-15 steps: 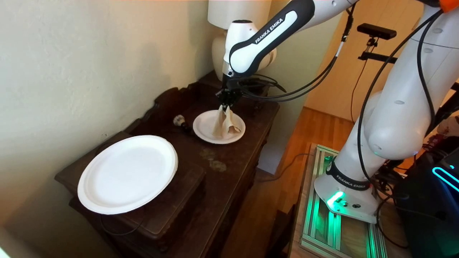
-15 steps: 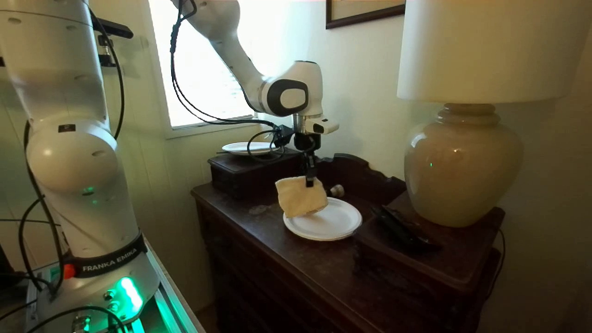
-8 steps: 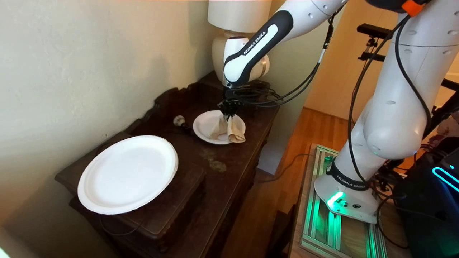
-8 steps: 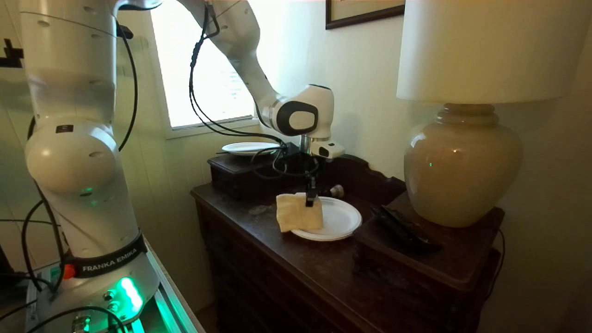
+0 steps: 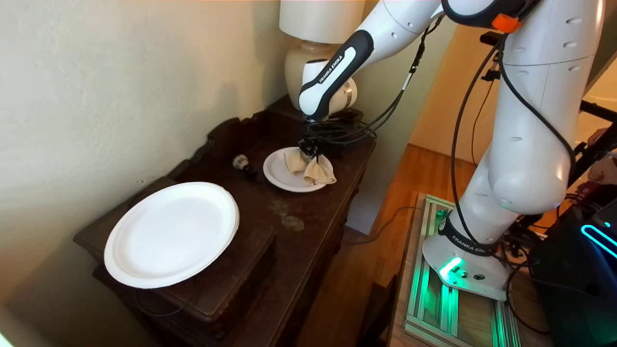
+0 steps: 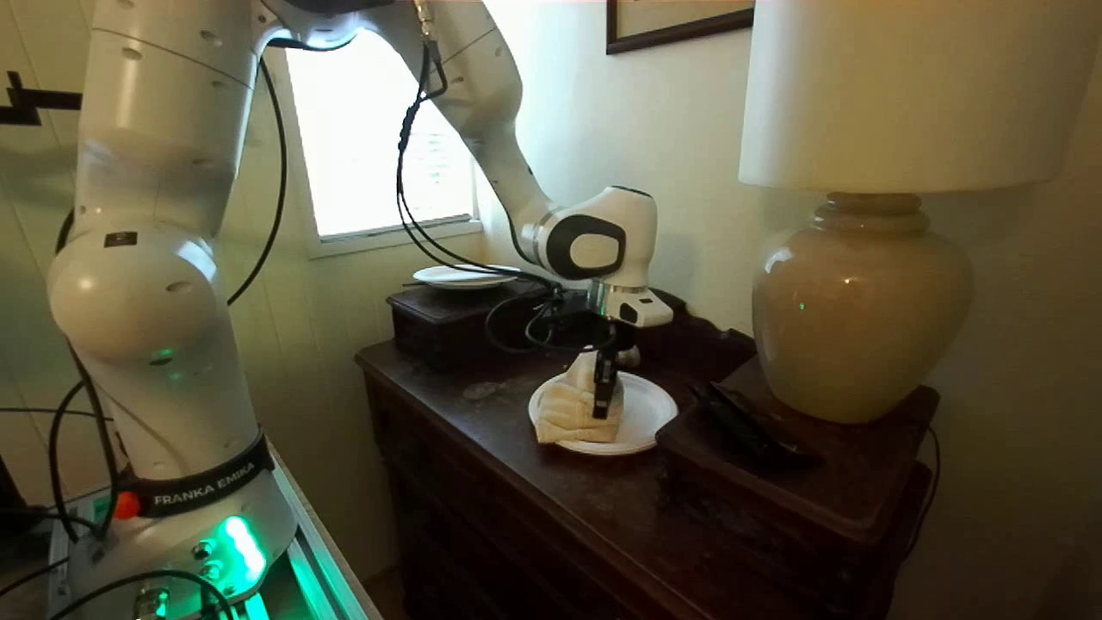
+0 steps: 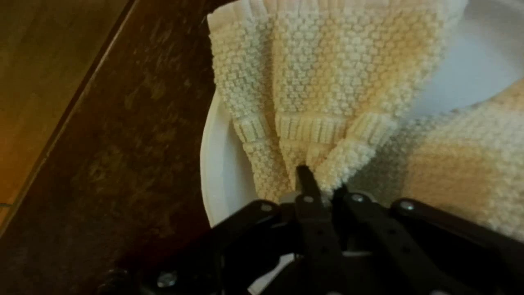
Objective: Use the towel to wipe the plate on the right.
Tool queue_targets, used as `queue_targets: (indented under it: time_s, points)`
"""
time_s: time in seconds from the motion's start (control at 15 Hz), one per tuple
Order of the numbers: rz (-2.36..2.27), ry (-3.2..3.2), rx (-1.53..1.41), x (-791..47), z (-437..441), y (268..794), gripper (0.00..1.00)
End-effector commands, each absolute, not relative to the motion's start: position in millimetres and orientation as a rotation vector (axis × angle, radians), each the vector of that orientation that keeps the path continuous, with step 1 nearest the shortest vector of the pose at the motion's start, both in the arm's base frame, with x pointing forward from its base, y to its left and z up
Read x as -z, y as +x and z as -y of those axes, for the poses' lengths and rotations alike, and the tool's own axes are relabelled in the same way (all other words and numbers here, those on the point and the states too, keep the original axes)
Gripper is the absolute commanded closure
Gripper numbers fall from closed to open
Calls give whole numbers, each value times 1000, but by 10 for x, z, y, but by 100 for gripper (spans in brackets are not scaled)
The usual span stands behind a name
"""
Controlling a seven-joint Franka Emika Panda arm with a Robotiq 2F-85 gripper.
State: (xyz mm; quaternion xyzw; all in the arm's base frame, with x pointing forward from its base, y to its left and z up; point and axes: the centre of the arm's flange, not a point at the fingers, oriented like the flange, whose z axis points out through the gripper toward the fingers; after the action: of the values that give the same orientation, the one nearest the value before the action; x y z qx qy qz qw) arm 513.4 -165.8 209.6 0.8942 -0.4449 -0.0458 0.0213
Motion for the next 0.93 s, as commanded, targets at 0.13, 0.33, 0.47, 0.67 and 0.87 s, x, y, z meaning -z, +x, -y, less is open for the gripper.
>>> queue_targets:
  time_s: [0.13, 0.33, 0.47, 0.67, 0.87]
  points:
    - [1521, 2609, 62, -2027, 1950, 5259, 97]
    - [1541, 2519, -57, -2057, 2069, 5322, 97]
    - [1544, 2465, -137, -2073, 2155, 5378, 97]
    - [1538, 2423, -220, -2068, 2234, 5476, 97]
    - [1520, 2439, -327, -2056, 2217, 5626, 97]
